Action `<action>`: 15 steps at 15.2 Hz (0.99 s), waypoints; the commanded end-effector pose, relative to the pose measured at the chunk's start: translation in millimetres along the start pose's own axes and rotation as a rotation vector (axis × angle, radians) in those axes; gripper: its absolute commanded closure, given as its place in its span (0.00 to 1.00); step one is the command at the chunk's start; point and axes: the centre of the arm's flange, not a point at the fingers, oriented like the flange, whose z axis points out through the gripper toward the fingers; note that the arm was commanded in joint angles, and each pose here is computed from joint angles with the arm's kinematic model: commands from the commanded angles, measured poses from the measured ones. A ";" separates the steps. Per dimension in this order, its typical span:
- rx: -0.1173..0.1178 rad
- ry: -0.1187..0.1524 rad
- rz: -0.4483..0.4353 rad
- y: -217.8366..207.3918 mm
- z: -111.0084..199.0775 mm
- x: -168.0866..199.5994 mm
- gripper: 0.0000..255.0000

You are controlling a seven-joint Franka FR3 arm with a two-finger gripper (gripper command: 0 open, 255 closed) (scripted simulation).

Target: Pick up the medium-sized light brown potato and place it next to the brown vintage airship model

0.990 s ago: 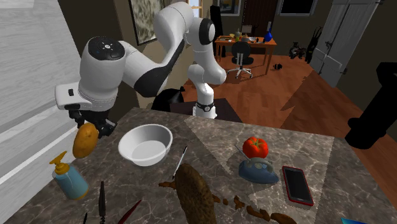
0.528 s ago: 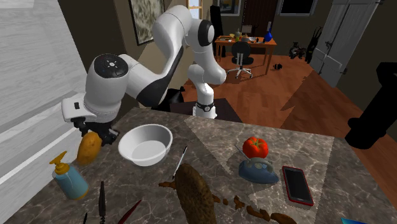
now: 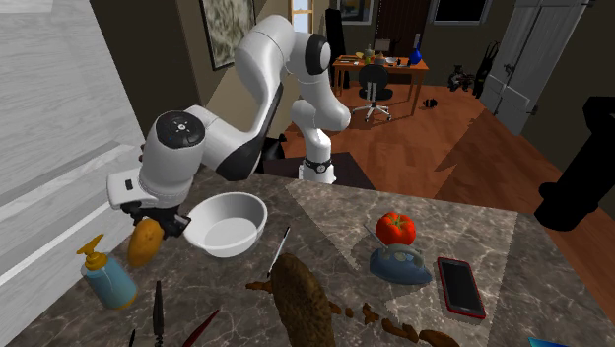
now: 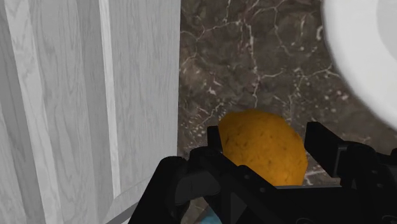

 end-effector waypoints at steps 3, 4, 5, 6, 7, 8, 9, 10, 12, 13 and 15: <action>0.000 0.001 0.000 -11.6 17.4 0.7 1.00; 0.000 0.001 0.000 -14.4 21.8 1.2 1.00; 0.000 0.001 0.000 -17.3 26.2 1.7 1.00; 0.000 0.001 0.000 -20.1 30.6 2.2 1.00; 0.000 0.001 0.000 -23.0 35.0 2.7 1.00; 0.000 0.001 0.000 -25.9 39.4 3.2 1.00; 0.000 0.001 0.000 -28.7 43.8 3.7 1.00; 0.000 0.001 0.000 -31.6 48.3 4.2 1.00; 0.000 0.001 0.000 -39.9 61.0 5.7 1.00; 0.000 0.001 0.000 -39.9 61.0 5.7 1.00; 0.000 0.001 0.000 -39.9 61.0 5.7 1.00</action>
